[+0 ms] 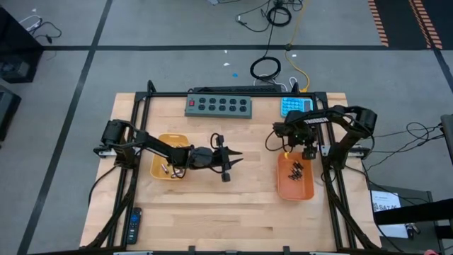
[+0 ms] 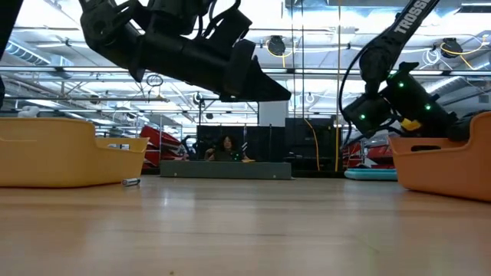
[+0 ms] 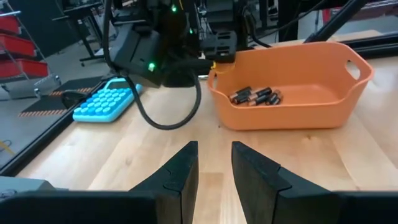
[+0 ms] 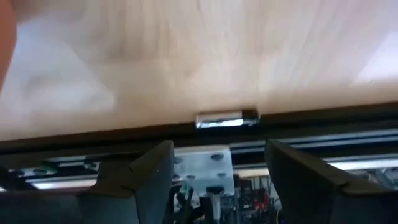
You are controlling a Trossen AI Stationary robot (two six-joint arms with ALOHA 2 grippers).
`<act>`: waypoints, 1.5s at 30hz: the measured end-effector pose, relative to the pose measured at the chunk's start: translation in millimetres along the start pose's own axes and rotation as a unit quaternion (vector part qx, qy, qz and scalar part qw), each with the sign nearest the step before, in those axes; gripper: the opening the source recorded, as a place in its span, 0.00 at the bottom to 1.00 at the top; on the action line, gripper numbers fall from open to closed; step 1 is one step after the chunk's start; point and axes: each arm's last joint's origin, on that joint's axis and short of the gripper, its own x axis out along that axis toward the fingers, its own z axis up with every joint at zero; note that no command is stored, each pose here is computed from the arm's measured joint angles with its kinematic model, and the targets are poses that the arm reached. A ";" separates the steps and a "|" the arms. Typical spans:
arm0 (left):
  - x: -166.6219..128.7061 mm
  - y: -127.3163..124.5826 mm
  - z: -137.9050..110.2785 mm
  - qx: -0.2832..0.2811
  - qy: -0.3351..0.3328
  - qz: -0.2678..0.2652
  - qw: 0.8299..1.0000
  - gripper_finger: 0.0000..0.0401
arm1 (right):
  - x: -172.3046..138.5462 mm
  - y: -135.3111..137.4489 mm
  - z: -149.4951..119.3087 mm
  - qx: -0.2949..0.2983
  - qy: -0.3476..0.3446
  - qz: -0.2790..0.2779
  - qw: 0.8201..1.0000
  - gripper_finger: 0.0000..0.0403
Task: Sort batteries
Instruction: Put the silver battery into the yellow bin
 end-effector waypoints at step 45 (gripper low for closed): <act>0.7 1.9 -0.7 0.003 0.002 0.001 1.000 0.27 | -50.5 6.3 -8.0 0.076 -0.162 0.051 0.983 0.48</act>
